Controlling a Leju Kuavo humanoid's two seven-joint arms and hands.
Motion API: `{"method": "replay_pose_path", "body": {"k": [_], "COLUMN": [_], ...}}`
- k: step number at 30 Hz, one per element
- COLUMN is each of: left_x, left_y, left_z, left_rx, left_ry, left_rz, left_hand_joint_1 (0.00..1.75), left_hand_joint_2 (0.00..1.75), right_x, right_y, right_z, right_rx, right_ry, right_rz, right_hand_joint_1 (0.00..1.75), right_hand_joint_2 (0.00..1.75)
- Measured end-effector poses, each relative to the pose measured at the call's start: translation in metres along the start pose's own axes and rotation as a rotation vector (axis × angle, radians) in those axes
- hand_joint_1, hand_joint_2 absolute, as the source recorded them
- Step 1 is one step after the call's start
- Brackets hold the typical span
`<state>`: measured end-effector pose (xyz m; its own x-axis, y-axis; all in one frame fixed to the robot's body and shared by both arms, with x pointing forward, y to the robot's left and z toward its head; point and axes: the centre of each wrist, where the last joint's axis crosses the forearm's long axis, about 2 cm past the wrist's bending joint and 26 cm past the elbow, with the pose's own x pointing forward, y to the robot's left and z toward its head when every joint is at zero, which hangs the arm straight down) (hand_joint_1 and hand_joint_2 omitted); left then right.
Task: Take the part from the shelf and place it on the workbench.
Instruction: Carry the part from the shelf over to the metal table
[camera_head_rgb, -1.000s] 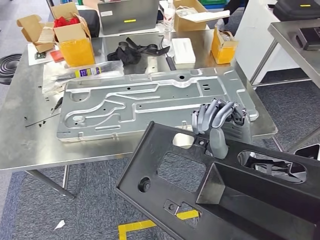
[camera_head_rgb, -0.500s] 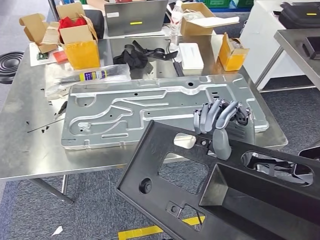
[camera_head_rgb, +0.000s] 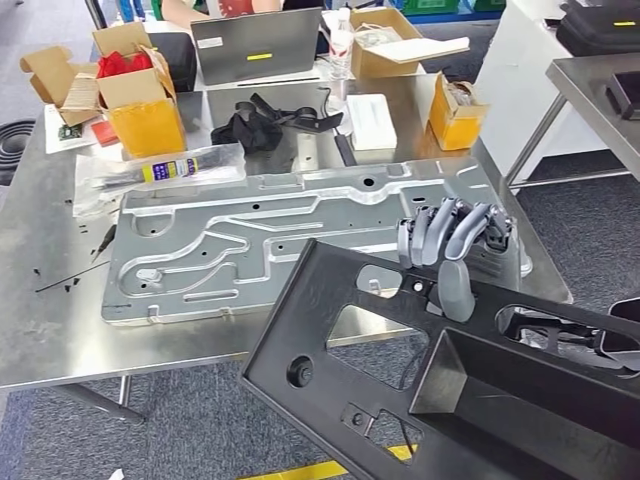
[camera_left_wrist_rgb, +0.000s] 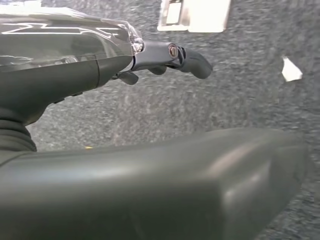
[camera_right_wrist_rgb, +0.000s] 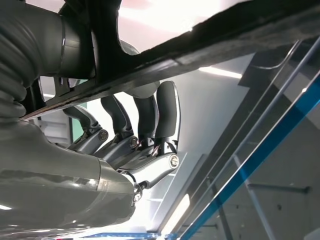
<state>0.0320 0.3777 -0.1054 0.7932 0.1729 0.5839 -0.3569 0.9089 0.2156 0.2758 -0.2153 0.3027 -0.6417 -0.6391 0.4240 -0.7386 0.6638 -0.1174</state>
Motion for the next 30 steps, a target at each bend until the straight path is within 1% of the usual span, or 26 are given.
{"method": "replay_pose_path", "body": {"k": [12, 15, 18, 24, 27, 30], "left_x": [-0.003, -0.004, -0.004, -0.005, -0.005, -0.003], "left_y": [-0.003, -0.004, -0.009, -0.017, -0.017, -0.020], "left_z": [0.002, 0.003, 0.003, 0.005, 0.005, 0.004], "left_rx": [-0.008, -0.011, -0.024, -0.050, -0.058, -0.071], "left_ry": [0.040, 0.074, 0.127, 0.166, 0.178, 0.168], "left_rz": [-0.005, -0.012, -0.023, -0.046, -0.059, -0.068], "left_hand_joint_1": [0.00, 0.00, 0.00, 0.00, 0.00, 0.00], "left_hand_joint_2": [1.75, 1.75, 1.75, 1.75, 1.75, 1.75], "right_x": [0.014, 0.015, 0.015, 0.007, -0.009, -0.027], "right_y": [-0.023, -0.030, -0.042, -0.058, -0.062, -0.064], "right_z": [-0.007, -0.008, -0.020, -0.045, -0.063, -0.081], "right_rx": [0.054, 0.062, 0.075, 0.073, 0.034, 0.014], "right_ry": [0.004, 0.022, 0.047, 0.098, 0.180, 0.242], "right_rz": [0.040, 0.045, 0.065, 0.118, 0.160, 0.181], "right_hand_joint_1": [1.75, 1.75, 1.75, 1.75, 1.75, 1.75], "right_hand_joint_2": [1.75, 1.75, 1.75, 1.75, 1.75, 1.75]}}
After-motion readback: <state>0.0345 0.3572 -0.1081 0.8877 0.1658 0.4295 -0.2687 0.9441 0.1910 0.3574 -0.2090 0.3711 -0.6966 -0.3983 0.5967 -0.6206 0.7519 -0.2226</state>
